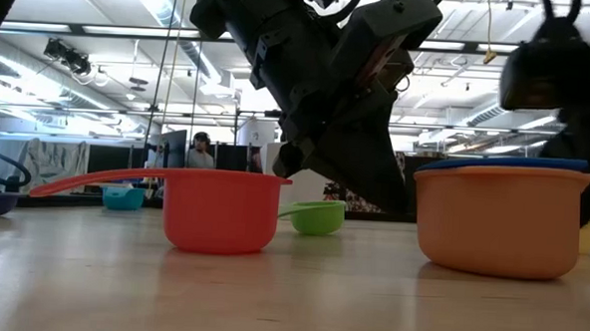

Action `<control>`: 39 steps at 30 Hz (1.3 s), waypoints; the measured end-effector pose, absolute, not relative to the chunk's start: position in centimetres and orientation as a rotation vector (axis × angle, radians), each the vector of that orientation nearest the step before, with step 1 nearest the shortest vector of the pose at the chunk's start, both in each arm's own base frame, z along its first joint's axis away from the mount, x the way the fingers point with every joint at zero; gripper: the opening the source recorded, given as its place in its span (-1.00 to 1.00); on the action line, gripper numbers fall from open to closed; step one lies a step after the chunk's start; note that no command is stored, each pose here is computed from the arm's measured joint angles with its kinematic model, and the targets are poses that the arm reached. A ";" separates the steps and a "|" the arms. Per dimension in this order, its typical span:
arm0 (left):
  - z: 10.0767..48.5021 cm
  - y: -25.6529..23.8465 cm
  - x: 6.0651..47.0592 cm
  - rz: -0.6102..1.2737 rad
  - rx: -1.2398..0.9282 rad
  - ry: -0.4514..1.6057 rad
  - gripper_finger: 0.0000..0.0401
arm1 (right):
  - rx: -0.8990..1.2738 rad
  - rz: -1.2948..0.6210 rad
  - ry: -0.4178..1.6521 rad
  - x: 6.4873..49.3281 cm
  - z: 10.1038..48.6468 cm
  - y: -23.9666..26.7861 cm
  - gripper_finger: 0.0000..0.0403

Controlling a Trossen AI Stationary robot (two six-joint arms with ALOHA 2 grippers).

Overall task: Nest measuring cups in basket
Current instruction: Adjust the stacked measuring cups

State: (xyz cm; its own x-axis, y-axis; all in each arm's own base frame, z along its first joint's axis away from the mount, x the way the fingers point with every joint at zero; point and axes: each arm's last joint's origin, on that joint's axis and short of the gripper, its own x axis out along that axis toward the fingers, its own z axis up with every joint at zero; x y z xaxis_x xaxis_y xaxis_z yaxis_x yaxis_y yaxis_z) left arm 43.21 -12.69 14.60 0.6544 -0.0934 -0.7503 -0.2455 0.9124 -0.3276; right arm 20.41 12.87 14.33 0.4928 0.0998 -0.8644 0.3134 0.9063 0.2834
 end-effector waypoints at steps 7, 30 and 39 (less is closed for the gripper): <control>14.6 -12.7 43.2 0.090 -0.425 0.862 -0.98 | 0.471 -0.074 1.112 20.5 14.3 12.8 -1.00; 14.6 -12.7 43.2 0.082 -0.409 0.862 -0.98 | 0.333 -0.053 0.968 22.5 14.8 10.8 -1.00; 14.6 -12.7 43.2 0.083 -0.408 0.862 -0.98 | 0.312 -0.009 0.882 23.5 15.4 10.4 -1.00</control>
